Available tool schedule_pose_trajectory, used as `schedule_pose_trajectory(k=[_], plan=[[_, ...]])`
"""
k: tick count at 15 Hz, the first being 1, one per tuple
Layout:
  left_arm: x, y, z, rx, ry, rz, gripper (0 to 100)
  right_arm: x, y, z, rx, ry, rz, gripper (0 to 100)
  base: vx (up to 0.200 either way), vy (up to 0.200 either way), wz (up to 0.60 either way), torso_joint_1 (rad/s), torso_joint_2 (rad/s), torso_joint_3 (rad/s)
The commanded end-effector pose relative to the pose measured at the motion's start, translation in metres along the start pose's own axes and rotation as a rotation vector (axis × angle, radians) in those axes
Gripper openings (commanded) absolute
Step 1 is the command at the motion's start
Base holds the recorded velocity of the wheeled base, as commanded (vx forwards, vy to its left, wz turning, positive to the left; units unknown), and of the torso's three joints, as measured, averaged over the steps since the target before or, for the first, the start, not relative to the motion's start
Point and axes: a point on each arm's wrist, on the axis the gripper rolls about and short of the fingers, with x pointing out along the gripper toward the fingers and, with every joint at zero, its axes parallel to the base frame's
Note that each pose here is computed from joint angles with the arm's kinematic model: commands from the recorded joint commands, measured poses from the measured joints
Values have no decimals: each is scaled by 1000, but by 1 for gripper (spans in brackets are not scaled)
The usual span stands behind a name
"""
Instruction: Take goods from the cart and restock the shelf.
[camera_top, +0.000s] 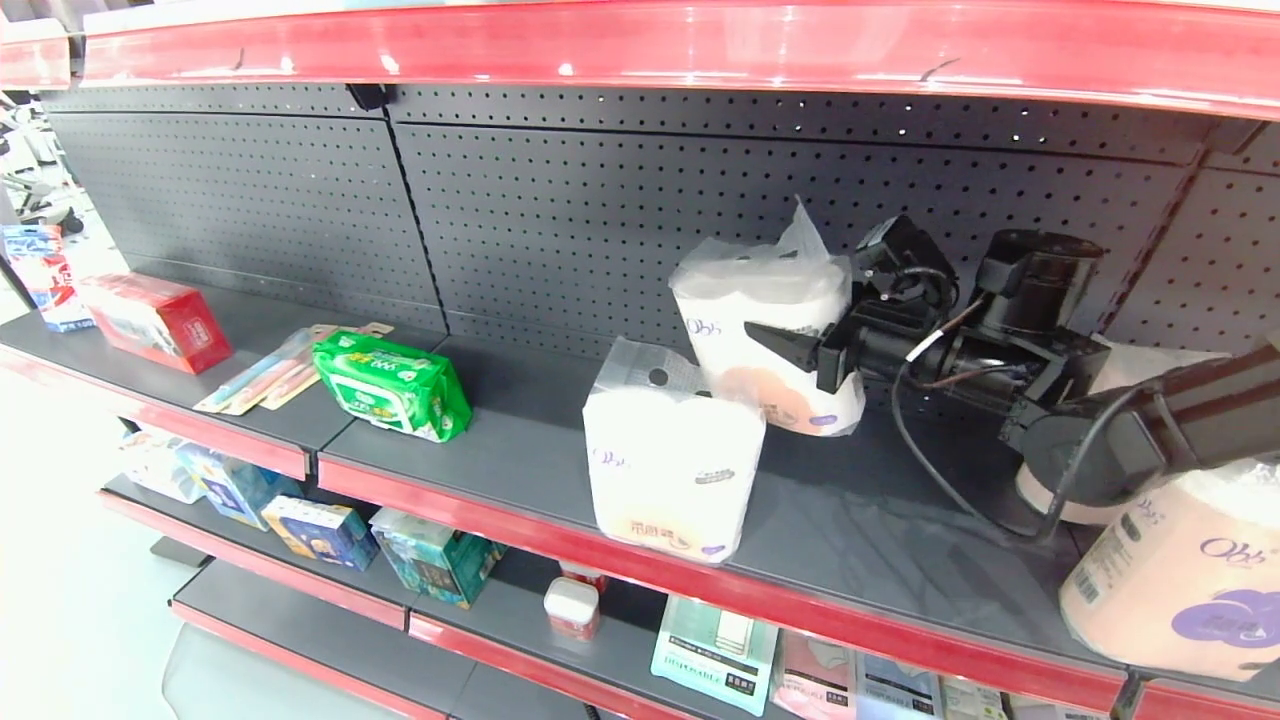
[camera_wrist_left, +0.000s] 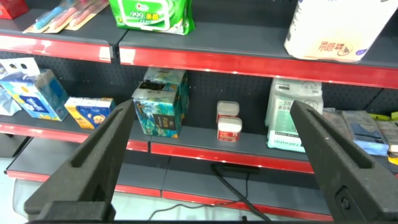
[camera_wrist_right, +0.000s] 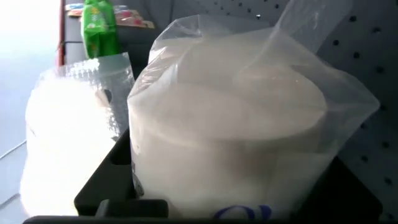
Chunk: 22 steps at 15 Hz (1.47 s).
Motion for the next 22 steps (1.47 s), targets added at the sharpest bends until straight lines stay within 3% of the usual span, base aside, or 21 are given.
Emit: schedule_pose_trajectory(k=[1,8,11,22], plan=[[0,0,0,0,2,0,100,19,-13,-25,-3,14,17,0,0,0,0,0,0,0],[0,0,0,0,2,0,100,32,-26,-48,15,-12,115,0,0,0,0,0,0,0],[0,0,0,0,2,0,100,40,-27,-50,92,-25,136,0,0,0,0,0,0,0],[0,0,0,0,2,0,100,67,-13,-72,126,-12,186,0,0,0,0,0,0,0]])
